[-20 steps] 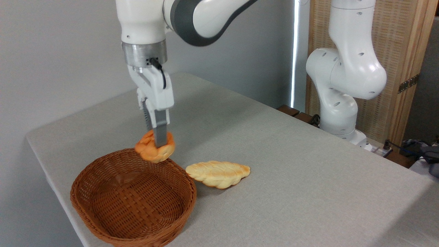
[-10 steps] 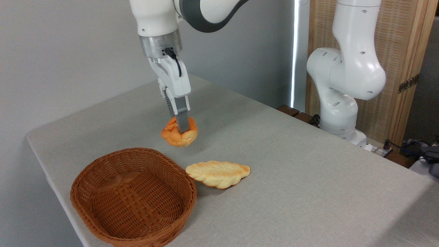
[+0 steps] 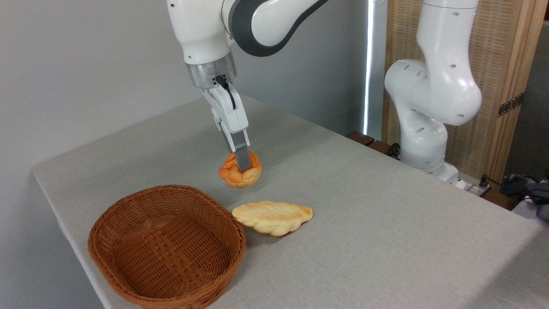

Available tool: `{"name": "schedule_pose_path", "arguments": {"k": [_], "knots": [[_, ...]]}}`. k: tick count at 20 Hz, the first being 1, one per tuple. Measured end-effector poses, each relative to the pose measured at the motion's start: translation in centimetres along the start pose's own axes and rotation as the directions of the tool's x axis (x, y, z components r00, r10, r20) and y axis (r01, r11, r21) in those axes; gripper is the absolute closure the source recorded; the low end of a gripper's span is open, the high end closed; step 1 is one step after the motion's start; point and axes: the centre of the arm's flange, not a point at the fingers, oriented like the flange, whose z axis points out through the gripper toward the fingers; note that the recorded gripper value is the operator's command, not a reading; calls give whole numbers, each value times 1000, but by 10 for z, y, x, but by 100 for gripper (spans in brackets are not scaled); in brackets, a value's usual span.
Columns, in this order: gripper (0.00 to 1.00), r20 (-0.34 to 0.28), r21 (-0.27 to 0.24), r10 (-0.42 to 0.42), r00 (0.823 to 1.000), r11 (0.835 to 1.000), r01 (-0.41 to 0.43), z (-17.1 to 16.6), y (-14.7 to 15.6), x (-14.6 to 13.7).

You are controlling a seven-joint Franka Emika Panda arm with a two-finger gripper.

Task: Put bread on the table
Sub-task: 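Lower the bun onto the table beside the flat loaf, then open the gripper and raise it away from the bun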

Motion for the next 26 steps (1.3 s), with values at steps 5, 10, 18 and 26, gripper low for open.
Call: {"name": "schedule_pose_path", "arguments": {"k": [5, 10, 18, 26], "knots": [[0, 21, -22, 8, 1000, 1000, -7, 15, 0, 5], [0, 39, -40, 17, 999, 999, -15, 28, -1, 11], [0, 39, -41, 17, 999, 999, -15, 29, -1, 12], [0, -25, 13, -5, 1000, 1000, 5, -10, -17, 14]]}}
